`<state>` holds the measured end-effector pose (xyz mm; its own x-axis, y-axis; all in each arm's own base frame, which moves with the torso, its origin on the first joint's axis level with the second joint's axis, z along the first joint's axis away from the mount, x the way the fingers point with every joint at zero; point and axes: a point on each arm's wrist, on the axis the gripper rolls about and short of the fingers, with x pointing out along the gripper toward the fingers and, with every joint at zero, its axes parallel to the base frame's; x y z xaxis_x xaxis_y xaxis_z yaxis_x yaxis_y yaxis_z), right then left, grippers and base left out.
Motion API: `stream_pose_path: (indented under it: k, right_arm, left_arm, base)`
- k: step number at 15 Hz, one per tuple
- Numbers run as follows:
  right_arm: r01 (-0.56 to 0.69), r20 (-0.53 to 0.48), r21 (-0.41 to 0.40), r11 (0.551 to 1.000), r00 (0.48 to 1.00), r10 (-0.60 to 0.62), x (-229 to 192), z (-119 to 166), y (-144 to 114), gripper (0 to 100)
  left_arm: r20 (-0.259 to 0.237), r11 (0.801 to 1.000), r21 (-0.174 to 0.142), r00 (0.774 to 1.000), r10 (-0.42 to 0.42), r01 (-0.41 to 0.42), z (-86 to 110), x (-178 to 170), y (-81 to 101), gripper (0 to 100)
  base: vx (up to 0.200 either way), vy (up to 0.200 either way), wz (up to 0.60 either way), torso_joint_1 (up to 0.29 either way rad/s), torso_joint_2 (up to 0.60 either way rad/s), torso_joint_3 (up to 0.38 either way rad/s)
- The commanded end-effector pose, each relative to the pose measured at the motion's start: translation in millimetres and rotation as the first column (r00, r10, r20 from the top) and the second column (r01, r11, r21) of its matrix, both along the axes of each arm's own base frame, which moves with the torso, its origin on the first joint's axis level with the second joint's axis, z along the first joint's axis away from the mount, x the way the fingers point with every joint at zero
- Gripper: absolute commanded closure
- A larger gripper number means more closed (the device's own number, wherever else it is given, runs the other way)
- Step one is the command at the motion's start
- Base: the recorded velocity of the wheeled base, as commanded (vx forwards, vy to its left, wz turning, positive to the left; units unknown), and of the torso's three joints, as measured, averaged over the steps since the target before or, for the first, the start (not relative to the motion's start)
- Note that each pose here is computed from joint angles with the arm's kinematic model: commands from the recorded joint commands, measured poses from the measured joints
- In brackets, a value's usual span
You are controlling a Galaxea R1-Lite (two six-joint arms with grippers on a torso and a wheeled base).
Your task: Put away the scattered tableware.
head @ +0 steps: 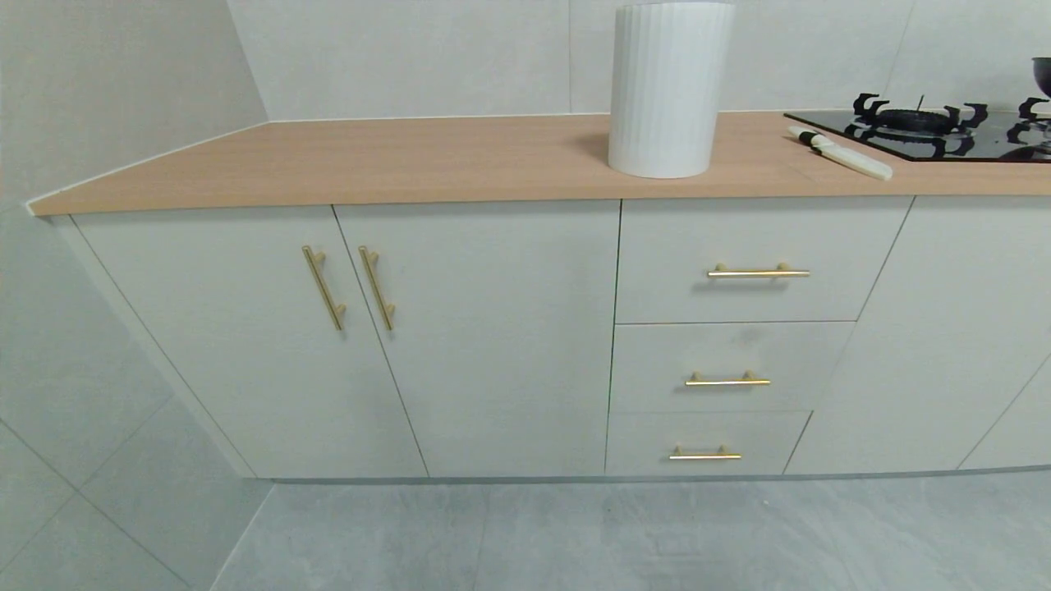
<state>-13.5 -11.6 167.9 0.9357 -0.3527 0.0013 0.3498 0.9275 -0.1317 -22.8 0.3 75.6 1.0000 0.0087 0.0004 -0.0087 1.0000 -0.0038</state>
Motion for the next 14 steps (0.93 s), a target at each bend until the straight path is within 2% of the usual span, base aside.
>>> stream_pose_path:
  k: [1,3,5,6,7,8,9,10,13,14]
  right_arm:
    - [0.056,0.219,0.014,0.998,0.974,-0.057,-46.3,-1.5,0.8,0]
    - [0.053,0.235,0.009,0.999,0.971,-0.054,-51.3,-12.3,2.2,0]
    - [0.001,0.216,0.046,0.999,0.976,-0.011,-44.0,-22.7,3.1,0]
    - [-0.132,0.202,0.087,0.987,0.973,0.113,-36.3,-33.6,5.8,0]
    - [-0.157,0.199,0.093,0.983,0.970,0.136,-34.7,-36.1,6.4,0]
    - [-0.296,0.169,0.123,0.947,0.947,0.274,-20.6,-59.7,9.6,0]
    - [-0.306,0.167,0.123,0.944,0.944,0.284,-18.9,-62.6,9.8,0]
    - [-0.356,0.175,0.107,0.928,0.926,0.335,-10.1,-79.4,11.1,0]
    - [-0.367,0.143,0.114,0.923,0.926,0.350,-9.7,-82.7,11.4,0]
    - [-0.371,0.046,0.104,0.923,0.929,0.368,-9.3,-91.7,11.8,0]
  left_arm:
    - [0.000,1.000,-0.001,1.000,0.000,0.000,-0.1,0.0,0.0,0]
    - [0.000,1.000,-0.001,1.000,0.000,0.000,-0.1,0.0,0.0,0]
    - [0.000,1.000,-0.001,1.000,0.000,0.000,-0.1,0.0,0.0,0]
    - [0.000,1.000,-0.001,1.000,0.000,0.000,-0.1,0.0,0.0,0]
    - [0.000,1.000,-0.001,1.000,0.000,0.000,-0.1,0.0,0.0,0]
    - [0.000,1.000,-0.001,1.000,0.000,0.000,-0.1,0.0,0.0,0]
    - [0.000,1.000,-0.001,1.000,0.000,0.000,-0.1,0.0,0.0,0]
    - [0.000,1.000,-0.001,1.000,0.000,0.000,-0.1,0.0,0.0,0]
    - [0.000,1.000,-0.001,1.000,0.000,0.000,-0.1,0.0,0.0,0]
    - [0.000,1.000,-0.001,1.000,0.000,0.000,-0.1,0.0,0.0,0]
  base:
    - [0.000,0.000,0.00,0.000,0.00,0.000]
    - [0.000,0.000,0.00,0.000,0.00,0.000]
    - [0.000,0.000,0.00,0.000,0.00,0.000]
    - [0.000,0.000,0.00,0.000,0.00,0.000]
    - [0.000,0.000,0.00,0.000,0.00,0.000]
    - [0.000,0.000,0.00,0.000,0.00,0.000]
    - [0.000,0.000,0.00,0.000,0.00,0.000]
    - [0.000,0.000,0.00,0.000,0.00,0.000]
    - [0.000,0.000,0.00,0.000,0.00,0.000]
    - [0.000,0.000,0.00,0.000,0.00,0.000]
